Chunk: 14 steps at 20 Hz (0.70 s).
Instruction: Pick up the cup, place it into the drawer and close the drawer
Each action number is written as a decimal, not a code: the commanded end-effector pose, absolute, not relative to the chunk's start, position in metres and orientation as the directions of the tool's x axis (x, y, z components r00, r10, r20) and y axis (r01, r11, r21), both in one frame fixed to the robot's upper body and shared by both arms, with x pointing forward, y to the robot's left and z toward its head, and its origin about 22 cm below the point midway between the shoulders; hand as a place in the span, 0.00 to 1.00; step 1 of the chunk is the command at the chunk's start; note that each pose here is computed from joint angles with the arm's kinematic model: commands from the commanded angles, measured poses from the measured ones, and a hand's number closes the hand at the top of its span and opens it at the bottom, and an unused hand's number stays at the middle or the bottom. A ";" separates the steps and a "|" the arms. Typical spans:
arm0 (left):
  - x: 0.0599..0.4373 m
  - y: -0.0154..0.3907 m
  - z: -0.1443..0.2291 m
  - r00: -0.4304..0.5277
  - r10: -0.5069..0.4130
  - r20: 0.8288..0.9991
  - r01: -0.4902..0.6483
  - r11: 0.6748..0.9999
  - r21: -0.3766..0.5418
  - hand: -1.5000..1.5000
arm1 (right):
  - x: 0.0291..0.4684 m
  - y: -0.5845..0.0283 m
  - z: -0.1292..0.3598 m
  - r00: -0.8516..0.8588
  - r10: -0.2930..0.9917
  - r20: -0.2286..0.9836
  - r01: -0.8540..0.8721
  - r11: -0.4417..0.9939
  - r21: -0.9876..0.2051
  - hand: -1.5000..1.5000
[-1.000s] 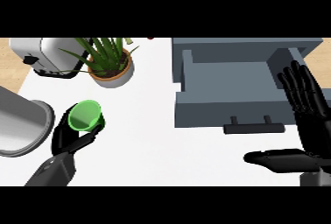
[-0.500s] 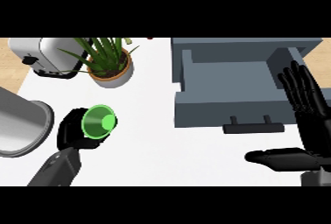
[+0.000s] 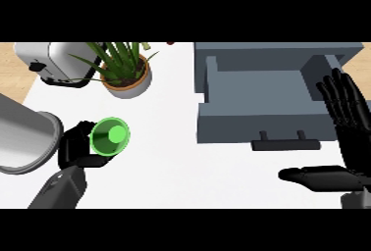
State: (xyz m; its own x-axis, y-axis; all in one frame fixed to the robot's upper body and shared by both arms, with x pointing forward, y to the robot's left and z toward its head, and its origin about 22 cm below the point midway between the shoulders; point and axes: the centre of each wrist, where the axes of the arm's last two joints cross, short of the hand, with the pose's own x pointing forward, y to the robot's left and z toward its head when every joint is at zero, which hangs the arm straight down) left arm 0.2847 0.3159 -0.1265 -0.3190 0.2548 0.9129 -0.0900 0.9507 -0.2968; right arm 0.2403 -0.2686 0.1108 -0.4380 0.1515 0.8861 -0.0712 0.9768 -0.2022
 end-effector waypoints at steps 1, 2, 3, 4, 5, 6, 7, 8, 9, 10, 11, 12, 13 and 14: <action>0.301 0.310 -0.114 -0.471 0.333 0.817 0.026 0.931 -0.364 1.00 | 0.239 -0.272 0.115 -0.416 0.156 0.896 -0.073 0.976 -0.204 0.00; 0.301 0.296 -0.116 -0.493 0.334 0.803 0.059 0.934 -0.352 1.00 | 0.247 -0.267 0.114 -0.422 0.152 0.894 -0.065 0.978 -0.197 0.00; 0.305 0.299 -0.109 -0.511 0.332 0.793 0.059 0.934 -0.353 1.00 | 0.239 -0.276 0.099 -0.442 0.170 0.881 -0.055 0.975 -0.215 0.00; 0.309 0.308 -0.101 -0.512 0.349 0.785 0.103 0.932 -0.347 1.00 | 0.240 -0.275 0.112 -0.423 0.176 0.889 -0.047 0.975 -0.215 0.00; 0.309 0.302 -0.105 -0.502 0.336 0.797 0.097 0.937 -0.334 1.00 | 0.229 -0.265 0.115 -0.429 0.153 0.890 -0.076 0.976 -0.204 0.00; 0.321 0.292 -0.092 -0.514 0.328 0.793 0.122 0.943 -0.311 1.00 | 0.228 -0.277 0.118 -0.438 0.162 0.884 -0.054 0.977 -0.205 0.00; 0.328 0.281 -0.088 -0.485 0.321 0.813 0.159 0.947 -0.278 1.00 | 0.229 -0.281 0.121 -0.420 0.147 0.896 -0.065 0.979 -0.191 0.00; 0.352 0.282 -0.063 -0.484 0.336 0.808 0.193 0.942 -0.275 1.00 | 0.239 -0.263 0.121 -0.431 0.161 0.888 -0.057 0.977 -0.205 0.00; 0.350 0.265 -0.063 -0.500 0.352 0.791 0.202 0.936 -0.289 1.00 | 0.239 -0.291 0.116 -0.416 0.171 0.893 -0.036 0.978 -0.204 0.00; 0.362 0.255 -0.047 -0.519 0.340 0.784 0.204 0.940 -0.273 1.00 | 0.238 -0.279 0.121 -0.421 0.169 0.891 -0.040 0.978 -0.205 0.00; 0.370 0.254 -0.035 -0.523 0.296 0.799 0.214 0.953 -0.213 1.00 | 0.237 -0.281 0.114 -0.420 0.164 0.893 -0.050 0.978 -0.203 0.00; 0.371 0.230 -0.029 -0.528 0.303 0.793 0.227 0.951 -0.212 1.00 | 0.234 -0.282 0.112 -0.421 0.180 0.889 -0.045 0.975 -0.218 0.00; 0.368 0.243 -0.027 -0.534 0.300 0.791 0.235 0.951 -0.202 1.00 | 0.242 -0.287 0.117 -0.417 0.148 0.897 -0.057 0.980 -0.188 0.00; 0.371 0.218 -0.015 -0.541 0.290 0.789 0.238 0.953 -0.186 1.00 | 0.223 -0.282 0.113 -0.421 0.163 0.892 -0.057 0.977 -0.206 0.00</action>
State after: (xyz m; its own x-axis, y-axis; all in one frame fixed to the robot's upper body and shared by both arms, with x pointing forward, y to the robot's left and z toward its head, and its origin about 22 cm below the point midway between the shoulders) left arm 0.3602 0.2517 -0.0453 -0.4897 0.2738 0.8278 0.1657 0.9613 -0.2200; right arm 0.2345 -0.2807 0.1151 -0.4216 0.1628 0.8921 -0.0528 0.9777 -0.2034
